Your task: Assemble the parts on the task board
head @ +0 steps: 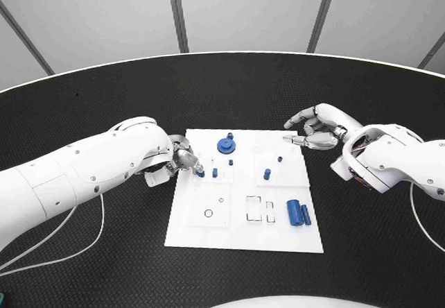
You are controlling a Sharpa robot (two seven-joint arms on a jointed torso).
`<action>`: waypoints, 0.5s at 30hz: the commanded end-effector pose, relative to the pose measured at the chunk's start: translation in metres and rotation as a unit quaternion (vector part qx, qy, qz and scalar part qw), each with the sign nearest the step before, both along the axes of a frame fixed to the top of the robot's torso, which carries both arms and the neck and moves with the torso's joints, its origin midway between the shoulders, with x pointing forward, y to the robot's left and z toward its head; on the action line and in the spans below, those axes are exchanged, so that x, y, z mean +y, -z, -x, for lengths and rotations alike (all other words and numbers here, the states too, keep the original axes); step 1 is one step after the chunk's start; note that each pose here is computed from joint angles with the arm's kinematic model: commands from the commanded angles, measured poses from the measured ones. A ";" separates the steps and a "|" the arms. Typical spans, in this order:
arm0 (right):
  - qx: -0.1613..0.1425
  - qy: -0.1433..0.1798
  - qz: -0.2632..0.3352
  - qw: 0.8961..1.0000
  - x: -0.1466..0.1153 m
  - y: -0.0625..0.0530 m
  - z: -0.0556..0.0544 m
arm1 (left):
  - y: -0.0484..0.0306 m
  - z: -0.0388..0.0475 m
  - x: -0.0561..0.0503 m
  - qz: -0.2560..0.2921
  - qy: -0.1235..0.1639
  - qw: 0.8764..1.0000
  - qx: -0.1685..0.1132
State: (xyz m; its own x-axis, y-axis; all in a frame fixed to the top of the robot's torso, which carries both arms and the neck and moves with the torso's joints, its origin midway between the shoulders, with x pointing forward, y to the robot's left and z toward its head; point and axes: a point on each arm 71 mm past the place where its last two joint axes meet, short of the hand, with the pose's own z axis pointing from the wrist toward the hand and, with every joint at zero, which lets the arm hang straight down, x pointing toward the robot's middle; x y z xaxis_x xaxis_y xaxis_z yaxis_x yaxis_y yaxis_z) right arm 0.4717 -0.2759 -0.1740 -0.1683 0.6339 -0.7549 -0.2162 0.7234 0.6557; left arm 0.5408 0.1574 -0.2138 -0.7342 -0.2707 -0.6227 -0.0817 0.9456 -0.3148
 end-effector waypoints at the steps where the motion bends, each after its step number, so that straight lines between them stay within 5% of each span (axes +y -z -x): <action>1: 0.000 0.000 0.000 1.000 0.000 0.000 0.000 | 0.0002 0.0001 -0.001 -0.001 0.002 1.000 0.002; 15: 0.000 0.001 0.000 1.000 -0.001 0.000 0.000 | 0.0011 -0.0002 -0.005 -0.006 0.007 1.000 0.008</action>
State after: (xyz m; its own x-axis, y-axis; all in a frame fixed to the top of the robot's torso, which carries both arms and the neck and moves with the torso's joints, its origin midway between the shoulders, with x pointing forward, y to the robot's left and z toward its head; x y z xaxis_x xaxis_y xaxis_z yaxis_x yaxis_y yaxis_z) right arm 0.4713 -0.2765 -0.1738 -0.1680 0.6341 -0.7547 -0.2146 0.7237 0.6559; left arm 0.5410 0.1526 -0.2149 -0.7483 -0.2527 -0.6133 -0.0729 0.9503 -0.3026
